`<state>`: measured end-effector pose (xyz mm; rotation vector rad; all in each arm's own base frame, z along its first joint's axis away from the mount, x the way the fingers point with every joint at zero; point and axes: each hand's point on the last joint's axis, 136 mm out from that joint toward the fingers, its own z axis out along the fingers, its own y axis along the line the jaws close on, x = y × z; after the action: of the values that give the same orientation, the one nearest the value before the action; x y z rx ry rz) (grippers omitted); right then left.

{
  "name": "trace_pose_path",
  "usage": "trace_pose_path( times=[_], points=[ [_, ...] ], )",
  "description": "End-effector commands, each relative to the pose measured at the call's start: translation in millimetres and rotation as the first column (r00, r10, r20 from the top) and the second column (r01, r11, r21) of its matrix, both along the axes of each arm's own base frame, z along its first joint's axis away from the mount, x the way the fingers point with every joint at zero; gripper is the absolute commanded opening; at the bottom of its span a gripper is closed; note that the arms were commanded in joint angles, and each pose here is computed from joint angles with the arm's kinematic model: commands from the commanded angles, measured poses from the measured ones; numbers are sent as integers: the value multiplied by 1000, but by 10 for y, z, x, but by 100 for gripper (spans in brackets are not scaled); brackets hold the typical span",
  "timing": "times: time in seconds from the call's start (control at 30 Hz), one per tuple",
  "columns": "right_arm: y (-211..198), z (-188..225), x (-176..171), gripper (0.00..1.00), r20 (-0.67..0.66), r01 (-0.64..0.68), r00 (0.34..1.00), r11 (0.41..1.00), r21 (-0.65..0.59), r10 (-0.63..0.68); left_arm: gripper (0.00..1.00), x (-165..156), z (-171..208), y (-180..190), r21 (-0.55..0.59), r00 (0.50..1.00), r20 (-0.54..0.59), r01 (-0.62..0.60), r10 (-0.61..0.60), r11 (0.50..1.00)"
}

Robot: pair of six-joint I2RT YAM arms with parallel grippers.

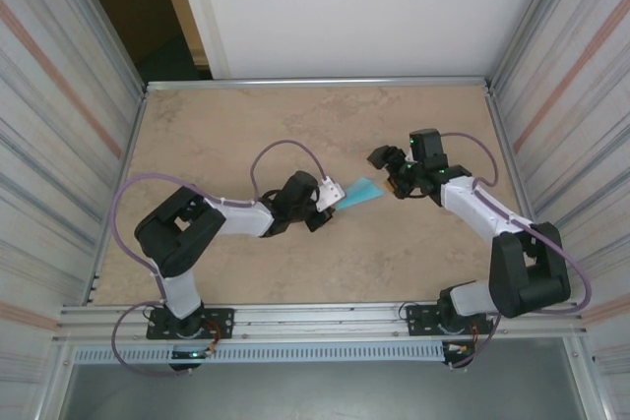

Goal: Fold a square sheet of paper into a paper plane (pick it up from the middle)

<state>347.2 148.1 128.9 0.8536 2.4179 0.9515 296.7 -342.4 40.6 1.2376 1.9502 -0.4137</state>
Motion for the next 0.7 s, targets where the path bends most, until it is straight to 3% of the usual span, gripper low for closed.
trace_pose_path(
  times=[0.0,0.5,0.67],
  points=[
    [-206,-128,-129,78,-28,15,999,996,-91,-18,0,-125,-119,-51,-4,997,-73,26,-26,1000],
    [-268,-167,-158,77,-38,30,999,994,-107,-34,0,-257,-135,-122,45,971,-227,83,-70,996],
    [-344,-270,-249,69,-24,5,1000,987,-159,-9,0,-220,-119,-75,73,950,-313,27,-3,997]
  ],
)
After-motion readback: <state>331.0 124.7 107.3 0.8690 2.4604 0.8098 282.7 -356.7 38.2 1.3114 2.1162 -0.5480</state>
